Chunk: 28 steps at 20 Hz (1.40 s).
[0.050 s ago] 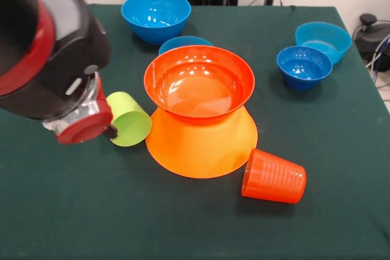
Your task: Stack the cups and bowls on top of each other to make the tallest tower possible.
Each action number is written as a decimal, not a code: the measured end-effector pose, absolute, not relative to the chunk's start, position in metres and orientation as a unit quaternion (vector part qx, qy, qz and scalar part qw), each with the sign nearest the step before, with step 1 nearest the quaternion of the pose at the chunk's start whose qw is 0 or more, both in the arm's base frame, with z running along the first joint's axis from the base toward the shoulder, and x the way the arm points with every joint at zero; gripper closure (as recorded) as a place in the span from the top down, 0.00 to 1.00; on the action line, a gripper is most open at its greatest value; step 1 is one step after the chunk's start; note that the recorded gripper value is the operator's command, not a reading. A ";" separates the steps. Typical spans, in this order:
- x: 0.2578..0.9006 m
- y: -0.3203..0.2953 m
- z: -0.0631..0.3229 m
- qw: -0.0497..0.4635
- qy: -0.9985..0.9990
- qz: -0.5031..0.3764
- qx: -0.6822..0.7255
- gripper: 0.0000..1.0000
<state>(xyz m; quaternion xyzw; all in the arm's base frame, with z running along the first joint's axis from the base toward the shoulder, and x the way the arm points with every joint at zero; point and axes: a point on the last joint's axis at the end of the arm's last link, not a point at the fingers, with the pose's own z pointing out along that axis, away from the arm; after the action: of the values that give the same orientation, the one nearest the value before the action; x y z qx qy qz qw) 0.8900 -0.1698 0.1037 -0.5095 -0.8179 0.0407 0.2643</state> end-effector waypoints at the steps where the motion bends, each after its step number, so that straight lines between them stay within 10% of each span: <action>1: 0.887 -0.173 0.103 0.273 -0.815 0.041 -0.509 1.00; 9: 0.867 -0.200 0.100 0.344 -0.796 0.026 -0.497 1.00; 28: 0.879 -0.193 0.081 0.335 -0.803 0.034 -0.492 1.00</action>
<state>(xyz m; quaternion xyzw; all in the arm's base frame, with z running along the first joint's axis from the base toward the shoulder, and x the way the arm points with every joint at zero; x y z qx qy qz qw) 0.8788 -0.1930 0.0806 -0.4923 -0.8027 0.0341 0.3350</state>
